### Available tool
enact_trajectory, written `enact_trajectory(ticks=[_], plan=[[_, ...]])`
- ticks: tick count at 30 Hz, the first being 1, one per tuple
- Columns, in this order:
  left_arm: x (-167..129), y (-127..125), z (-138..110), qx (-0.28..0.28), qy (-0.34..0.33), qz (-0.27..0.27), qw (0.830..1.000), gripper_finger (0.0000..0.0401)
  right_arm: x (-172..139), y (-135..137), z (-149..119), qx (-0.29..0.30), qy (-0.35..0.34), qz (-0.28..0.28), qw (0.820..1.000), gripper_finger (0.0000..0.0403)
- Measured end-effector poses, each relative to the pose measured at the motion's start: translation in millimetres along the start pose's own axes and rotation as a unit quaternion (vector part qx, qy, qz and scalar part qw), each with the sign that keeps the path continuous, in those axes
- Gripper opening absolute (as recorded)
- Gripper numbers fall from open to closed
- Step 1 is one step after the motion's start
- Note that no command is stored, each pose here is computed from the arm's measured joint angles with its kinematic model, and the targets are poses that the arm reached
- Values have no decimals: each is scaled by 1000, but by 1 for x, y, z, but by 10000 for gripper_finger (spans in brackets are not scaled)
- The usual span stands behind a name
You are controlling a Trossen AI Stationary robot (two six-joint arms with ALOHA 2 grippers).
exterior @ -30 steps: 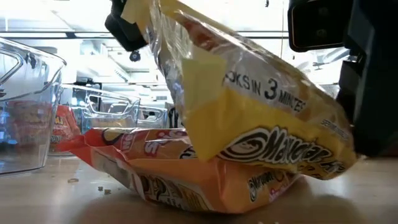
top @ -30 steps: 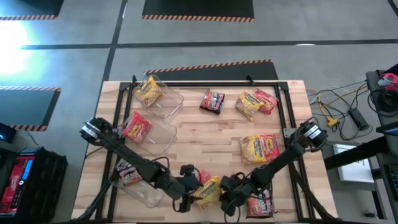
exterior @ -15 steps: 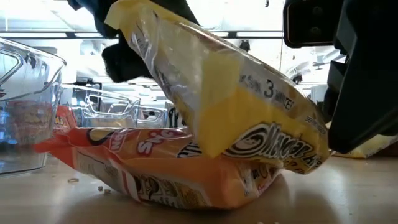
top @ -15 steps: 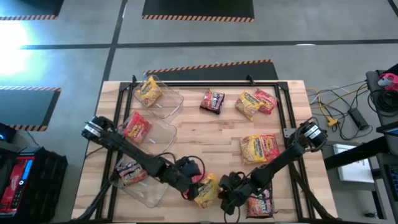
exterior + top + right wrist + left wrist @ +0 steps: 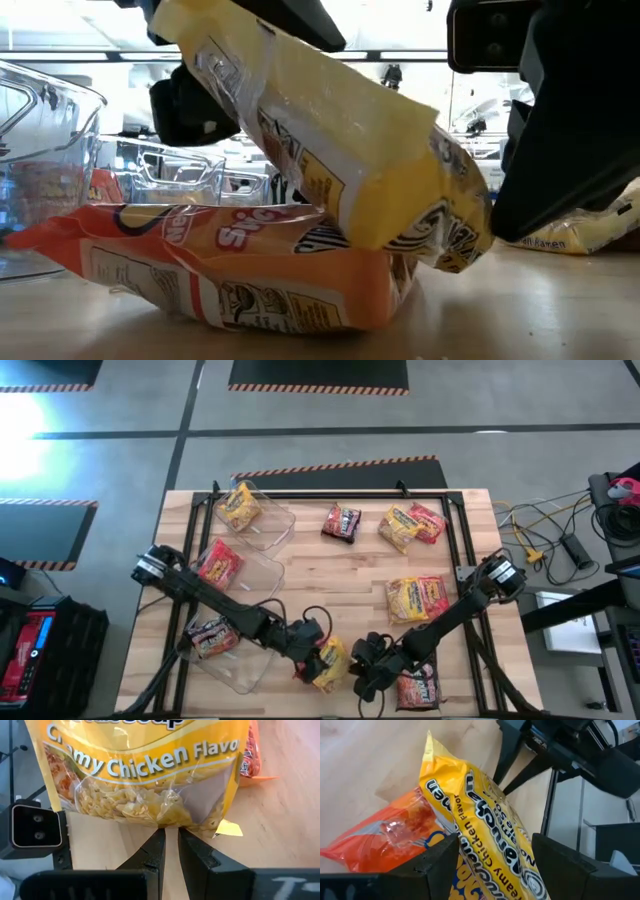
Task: Sort Maruchan noodles
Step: Put the yellow noodles pack into the top transparent bin
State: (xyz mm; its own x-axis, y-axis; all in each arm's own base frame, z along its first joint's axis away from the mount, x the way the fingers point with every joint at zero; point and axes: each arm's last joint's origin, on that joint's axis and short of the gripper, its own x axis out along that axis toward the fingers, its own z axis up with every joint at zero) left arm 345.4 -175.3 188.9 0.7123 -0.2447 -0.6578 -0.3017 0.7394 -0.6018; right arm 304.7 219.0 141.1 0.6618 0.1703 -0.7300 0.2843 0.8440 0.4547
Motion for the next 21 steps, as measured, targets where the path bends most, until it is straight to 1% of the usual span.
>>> enact_trajectory(ticks=[6,11,14,17,21], plan=[[2,5,5,-11,12,-4,1000,233,0,0,1,-25,-9,-6,1000,43],[3,7,8,-16,13,-2,1000,233,0,0,2,-63,-22,-16,998,43],[3,8,10,-17,12,0,1000,229,-1,3,4,-85,-27,-13,996,42],[3,10,12,-15,9,3,1000,213,-1,4,5,-100,-30,-14,994,42],[4,13,17,-11,11,1,1000,172,-1,3,5,-112,-44,-28,992,42]])
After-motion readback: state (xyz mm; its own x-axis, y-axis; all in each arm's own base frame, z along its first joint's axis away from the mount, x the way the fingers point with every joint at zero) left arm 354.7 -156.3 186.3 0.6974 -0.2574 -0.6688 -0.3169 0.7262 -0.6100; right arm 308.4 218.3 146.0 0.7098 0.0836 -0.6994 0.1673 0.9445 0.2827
